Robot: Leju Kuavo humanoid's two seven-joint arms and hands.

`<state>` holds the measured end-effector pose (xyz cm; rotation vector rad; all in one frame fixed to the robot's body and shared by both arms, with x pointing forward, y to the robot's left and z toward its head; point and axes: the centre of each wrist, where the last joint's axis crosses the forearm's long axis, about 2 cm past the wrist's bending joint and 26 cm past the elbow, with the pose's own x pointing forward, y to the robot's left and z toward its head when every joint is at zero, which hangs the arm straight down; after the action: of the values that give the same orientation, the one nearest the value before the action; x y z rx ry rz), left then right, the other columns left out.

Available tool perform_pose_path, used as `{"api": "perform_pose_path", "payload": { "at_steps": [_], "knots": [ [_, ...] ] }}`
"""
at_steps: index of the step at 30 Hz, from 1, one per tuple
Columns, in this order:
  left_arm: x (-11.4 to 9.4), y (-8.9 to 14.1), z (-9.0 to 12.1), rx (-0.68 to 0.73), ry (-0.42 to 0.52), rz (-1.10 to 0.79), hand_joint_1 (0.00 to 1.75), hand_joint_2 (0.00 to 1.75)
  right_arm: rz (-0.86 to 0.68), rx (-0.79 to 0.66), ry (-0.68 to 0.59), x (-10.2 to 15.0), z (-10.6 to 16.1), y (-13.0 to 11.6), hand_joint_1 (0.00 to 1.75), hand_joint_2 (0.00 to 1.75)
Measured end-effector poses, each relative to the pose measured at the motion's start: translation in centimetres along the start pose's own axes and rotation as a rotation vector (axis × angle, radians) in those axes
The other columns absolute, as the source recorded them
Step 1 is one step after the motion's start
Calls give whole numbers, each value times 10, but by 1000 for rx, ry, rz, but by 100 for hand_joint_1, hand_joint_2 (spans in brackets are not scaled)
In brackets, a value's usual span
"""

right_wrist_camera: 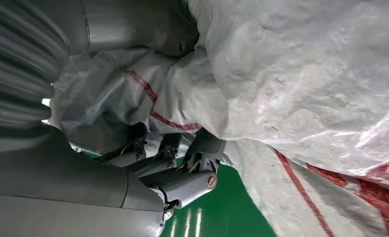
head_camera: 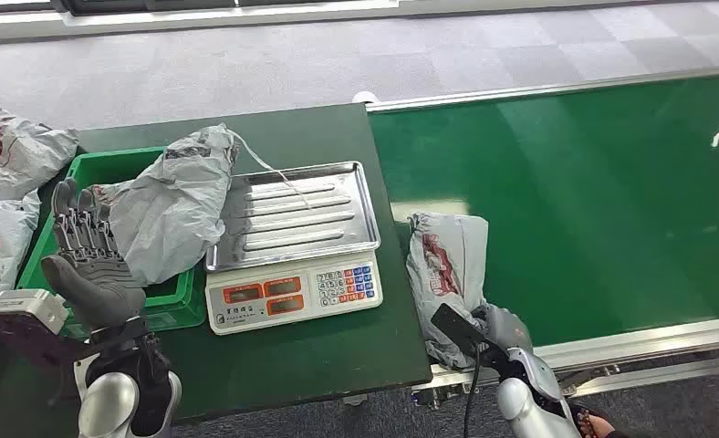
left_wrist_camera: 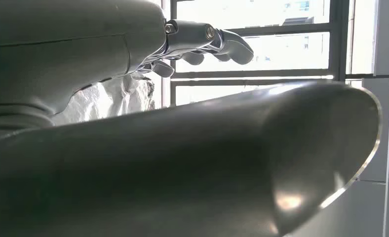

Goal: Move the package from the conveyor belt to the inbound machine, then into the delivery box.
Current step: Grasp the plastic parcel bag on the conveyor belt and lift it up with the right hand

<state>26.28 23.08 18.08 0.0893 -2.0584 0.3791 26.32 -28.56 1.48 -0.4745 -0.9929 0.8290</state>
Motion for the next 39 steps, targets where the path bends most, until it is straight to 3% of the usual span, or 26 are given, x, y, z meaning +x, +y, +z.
{"api": "perform_pose_path", "payload": {
  "at_steps": [9,14,19,25,28,33,39],
  "knots": [
    [0,1,2,1,-1,-1,0,0,1,-12,-7,1,3,3,175,175],
    [2,3,9,4,-4,-5,0,0,90,-138,14,4,9,-3,175,175],
    [6,3,11,7,-16,-6,0,0,271,-389,2,18,12,-39,175,175],
    [8,2,12,3,-23,4,0,0,328,-546,-37,29,15,-72,175,175],
    [8,1,12,5,-27,9,0,0,398,-695,-94,37,17,-88,175,175],
    [7,2,14,13,-37,32,0,0,510,-915,-222,74,16,-139,175,175],
    [4,1,15,19,-32,52,0,0,545,-1022,-364,113,12,-166,175,175]
  ]
}}
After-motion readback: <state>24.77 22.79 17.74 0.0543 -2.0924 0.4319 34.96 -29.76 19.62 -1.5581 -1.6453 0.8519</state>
